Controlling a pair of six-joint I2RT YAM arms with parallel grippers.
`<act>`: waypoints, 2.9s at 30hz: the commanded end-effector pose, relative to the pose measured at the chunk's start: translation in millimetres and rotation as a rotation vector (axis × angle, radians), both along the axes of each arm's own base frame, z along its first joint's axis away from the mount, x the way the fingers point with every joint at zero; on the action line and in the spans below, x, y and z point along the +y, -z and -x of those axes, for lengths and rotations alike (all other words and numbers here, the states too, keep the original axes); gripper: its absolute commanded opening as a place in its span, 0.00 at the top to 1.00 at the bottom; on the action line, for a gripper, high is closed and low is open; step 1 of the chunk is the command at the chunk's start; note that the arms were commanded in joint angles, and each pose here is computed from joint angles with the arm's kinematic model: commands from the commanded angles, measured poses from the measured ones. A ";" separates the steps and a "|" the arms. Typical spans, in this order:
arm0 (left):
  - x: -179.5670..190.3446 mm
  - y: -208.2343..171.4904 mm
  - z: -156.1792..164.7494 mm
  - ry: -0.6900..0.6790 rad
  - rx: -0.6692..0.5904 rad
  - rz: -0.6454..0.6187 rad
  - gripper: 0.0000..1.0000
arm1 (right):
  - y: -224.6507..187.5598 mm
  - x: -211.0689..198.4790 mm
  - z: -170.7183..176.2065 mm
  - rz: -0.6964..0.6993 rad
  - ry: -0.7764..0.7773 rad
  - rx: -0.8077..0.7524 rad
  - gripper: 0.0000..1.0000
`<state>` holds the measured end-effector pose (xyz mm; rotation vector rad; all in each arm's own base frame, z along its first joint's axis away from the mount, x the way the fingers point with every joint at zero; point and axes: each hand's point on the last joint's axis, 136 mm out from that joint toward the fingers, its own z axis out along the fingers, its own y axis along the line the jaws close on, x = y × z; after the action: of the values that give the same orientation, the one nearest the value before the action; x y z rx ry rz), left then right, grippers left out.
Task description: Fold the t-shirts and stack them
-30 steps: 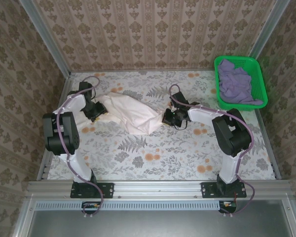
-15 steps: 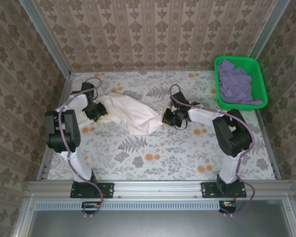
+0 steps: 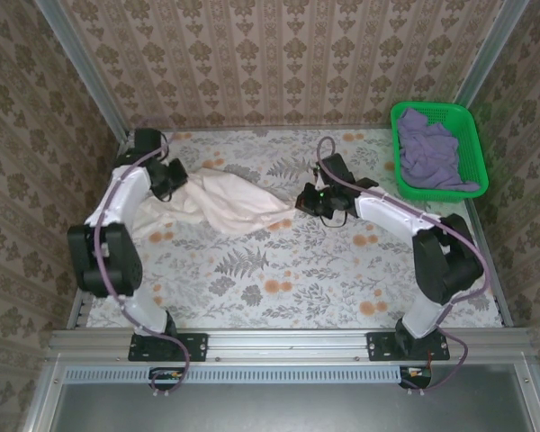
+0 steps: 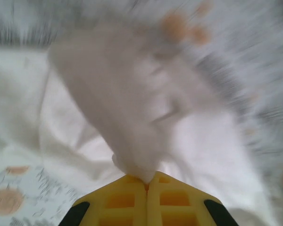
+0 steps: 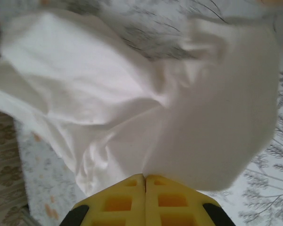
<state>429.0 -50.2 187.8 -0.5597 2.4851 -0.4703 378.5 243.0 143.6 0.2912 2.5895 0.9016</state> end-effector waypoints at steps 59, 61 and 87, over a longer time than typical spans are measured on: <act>-71.9 13.9 -19.8 0.295 0.059 -0.196 0.28 | -98.8 -216.3 -67.8 0.330 0.182 0.003 0.30; -65.8 39.3 -4.6 0.302 0.133 -0.211 0.28 | -84.1 -214.2 -50.3 0.314 0.179 0.038 0.31; -13.1 161.5 -20.3 0.212 0.438 -0.230 0.51 | 96.4 -120.5 -59.1 0.282 0.131 0.282 0.60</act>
<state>446.9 -69.2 29.1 -0.2944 2.9735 -0.1154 433.0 125.9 53.6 0.5344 2.8576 0.5074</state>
